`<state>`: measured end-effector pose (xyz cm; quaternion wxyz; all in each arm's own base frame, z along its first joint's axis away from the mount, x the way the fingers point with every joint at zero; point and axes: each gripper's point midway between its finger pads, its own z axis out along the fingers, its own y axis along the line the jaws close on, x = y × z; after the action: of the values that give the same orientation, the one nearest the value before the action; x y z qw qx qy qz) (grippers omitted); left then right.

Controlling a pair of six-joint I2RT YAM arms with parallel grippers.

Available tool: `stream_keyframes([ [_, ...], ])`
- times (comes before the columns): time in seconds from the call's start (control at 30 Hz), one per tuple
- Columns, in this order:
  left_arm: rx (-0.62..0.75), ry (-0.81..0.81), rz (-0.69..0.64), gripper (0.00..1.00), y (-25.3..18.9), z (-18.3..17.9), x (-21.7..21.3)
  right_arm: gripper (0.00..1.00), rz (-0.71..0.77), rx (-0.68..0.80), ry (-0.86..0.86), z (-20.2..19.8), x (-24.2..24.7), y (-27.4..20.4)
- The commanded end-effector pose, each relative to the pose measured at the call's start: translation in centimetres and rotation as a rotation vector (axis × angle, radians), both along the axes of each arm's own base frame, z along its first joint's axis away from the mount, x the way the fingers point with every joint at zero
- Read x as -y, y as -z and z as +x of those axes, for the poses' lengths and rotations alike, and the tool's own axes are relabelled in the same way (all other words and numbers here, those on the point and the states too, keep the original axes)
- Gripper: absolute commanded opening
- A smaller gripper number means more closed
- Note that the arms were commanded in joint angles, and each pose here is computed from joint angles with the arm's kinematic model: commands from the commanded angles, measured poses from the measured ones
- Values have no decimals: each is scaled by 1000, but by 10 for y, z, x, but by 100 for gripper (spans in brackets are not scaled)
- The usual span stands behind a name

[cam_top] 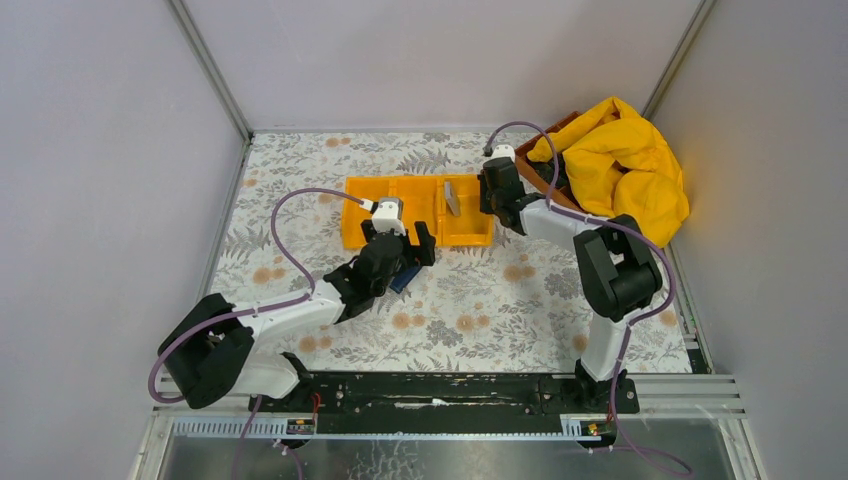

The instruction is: Take the credit cards out of the card holder

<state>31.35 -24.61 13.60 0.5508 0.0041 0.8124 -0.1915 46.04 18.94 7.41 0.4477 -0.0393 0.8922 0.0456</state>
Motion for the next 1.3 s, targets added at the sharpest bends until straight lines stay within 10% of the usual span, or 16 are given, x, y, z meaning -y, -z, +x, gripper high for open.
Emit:
stream_keyframes([
  [0.0,44,-1,-35,100,-12,6,5,19,41,66,-32,-1,-6,-43],
  [0.3,33,55,-28,100,-11,3,14,56,125,145,-71,-19,-9,-90],
  [0.63,53,117,31,100,-9,6,15,67,216,208,-55,-61,7,-121],
  [0.83,76,207,154,95,11,13,10,92,272,186,-83,-100,14,-105],
  [1.27,-81,225,260,97,51,-9,-14,99,224,135,-104,-127,27,-74],
])
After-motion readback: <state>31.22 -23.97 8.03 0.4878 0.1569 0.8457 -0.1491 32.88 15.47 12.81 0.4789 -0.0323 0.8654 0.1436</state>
